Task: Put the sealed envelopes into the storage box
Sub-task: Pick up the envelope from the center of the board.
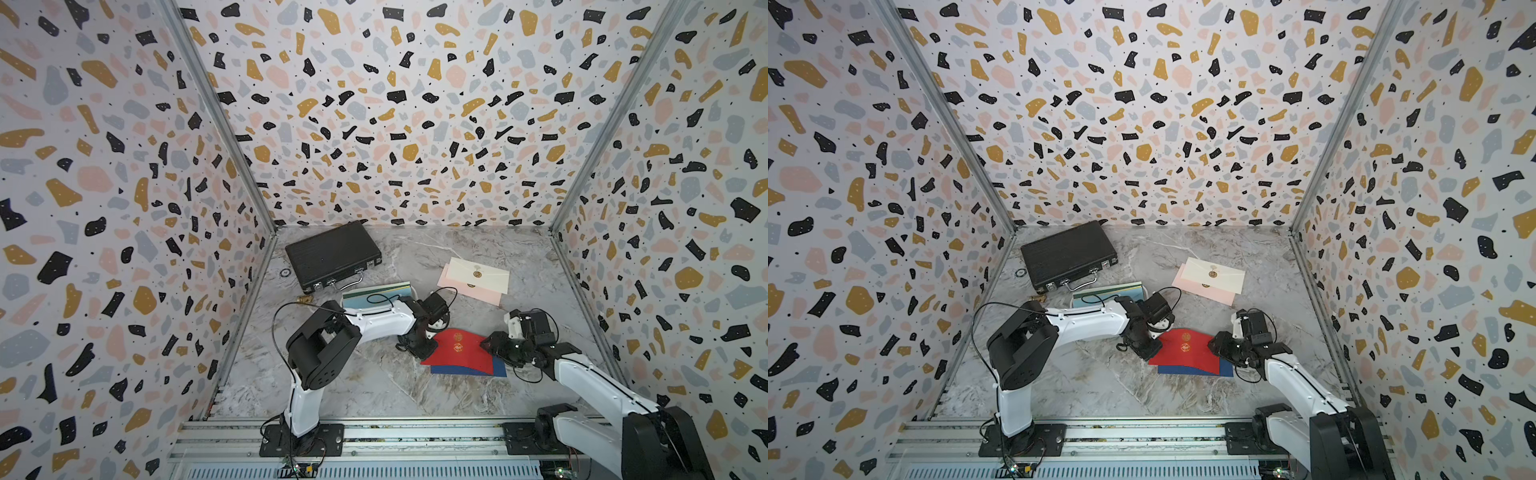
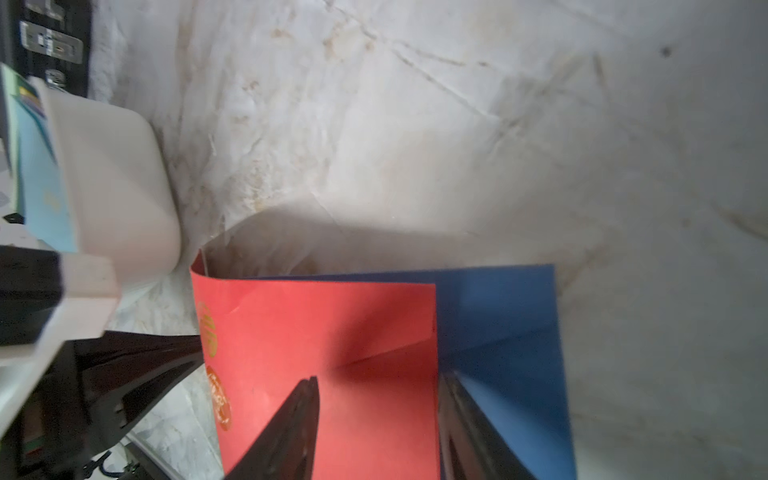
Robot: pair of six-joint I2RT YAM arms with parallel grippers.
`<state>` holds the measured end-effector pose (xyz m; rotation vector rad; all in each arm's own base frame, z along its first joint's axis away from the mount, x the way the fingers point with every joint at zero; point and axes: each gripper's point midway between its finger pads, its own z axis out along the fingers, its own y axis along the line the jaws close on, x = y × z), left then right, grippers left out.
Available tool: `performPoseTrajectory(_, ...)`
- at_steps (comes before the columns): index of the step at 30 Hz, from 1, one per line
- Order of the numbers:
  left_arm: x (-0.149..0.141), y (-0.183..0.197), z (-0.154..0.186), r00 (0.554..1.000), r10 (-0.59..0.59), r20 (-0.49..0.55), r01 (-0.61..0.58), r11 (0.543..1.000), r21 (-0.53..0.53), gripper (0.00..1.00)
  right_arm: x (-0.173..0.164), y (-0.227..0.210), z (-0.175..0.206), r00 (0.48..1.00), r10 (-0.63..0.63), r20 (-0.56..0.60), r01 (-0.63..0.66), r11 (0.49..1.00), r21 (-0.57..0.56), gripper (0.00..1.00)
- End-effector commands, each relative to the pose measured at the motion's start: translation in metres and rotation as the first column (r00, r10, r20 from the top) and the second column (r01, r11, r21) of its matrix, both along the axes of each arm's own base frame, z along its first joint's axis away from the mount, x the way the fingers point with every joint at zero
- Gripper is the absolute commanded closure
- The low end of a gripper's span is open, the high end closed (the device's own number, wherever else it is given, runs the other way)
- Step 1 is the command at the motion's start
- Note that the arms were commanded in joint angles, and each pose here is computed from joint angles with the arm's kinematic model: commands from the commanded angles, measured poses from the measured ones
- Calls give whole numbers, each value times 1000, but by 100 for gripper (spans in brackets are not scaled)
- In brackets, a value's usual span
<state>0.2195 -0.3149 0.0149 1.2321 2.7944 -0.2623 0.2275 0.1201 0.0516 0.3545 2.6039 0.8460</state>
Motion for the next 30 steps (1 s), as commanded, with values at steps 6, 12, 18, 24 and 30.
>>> performPoseTrajectory(6,-12,12,-37,999,-6,-51,11,996,87,93,-3,16,37,997,15,77,-25,990,137,48)
performPoseTrajectory(12,-12,11,-39,998,-9,-55,14,996,90,93,0,28,69,987,4,159,-45,966,256,49)
performPoseTrajectory(18,-13,11,-40,998,-11,-58,16,996,91,94,-3,29,80,984,-7,178,-45,957,288,54)
performPoseTrajectory(24,-13,10,-39,998,-12,-57,17,996,88,93,-17,17,52,992,40,116,-58,987,152,78)
performPoseTrajectory(30,-11,9,-33,999,-10,-42,13,997,73,88,-19,25,56,982,102,157,-130,975,178,100)
